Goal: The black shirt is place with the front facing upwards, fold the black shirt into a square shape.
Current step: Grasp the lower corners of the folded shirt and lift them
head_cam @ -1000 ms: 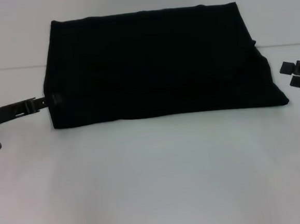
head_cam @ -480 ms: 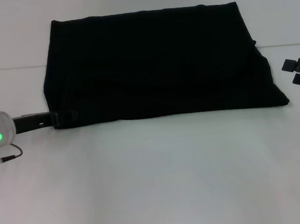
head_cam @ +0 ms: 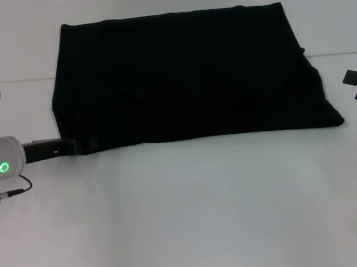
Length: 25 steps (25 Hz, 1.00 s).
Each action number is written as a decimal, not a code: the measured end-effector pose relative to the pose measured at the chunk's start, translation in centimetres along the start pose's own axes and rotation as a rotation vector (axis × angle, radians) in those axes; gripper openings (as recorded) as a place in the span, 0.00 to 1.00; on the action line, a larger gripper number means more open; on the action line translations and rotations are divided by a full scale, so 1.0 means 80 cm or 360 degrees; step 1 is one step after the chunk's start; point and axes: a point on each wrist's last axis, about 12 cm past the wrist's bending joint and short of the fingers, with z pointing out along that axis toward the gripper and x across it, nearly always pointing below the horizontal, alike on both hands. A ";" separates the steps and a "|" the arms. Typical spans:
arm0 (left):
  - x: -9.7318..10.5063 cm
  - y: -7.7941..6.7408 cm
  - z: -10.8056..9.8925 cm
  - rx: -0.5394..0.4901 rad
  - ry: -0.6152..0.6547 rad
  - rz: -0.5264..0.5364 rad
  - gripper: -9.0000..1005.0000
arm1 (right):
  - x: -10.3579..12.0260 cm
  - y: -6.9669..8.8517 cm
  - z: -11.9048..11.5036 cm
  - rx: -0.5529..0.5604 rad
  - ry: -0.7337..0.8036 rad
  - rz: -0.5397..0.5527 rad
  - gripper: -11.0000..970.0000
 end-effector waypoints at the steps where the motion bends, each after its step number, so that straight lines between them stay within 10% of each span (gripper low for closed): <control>1: 0.001 -0.001 0.000 0.0004 0.0009 0.0005 0.62 | 0.000 0.000 0.000 0.0000 -0.0001 0.0001 0.84; 12: -0.001 -0.003 -0.001 0.0009 -0.0001 -0.0033 0.41 | 0.002 0.000 0.000 -0.0007 0.0013 0.0002 0.83; 20: -0.010 0.001 -0.009 0.0042 0.0000 -0.0128 0.01 | -0.002 -0.001 -0.002 0.0047 0.0118 -0.0042 0.83; 25: -0.033 0.001 -0.024 0.0138 0.0032 -0.0268 0.01 | -0.027 0.003 -0.003 0.0198 0.0326 -0.0129 0.83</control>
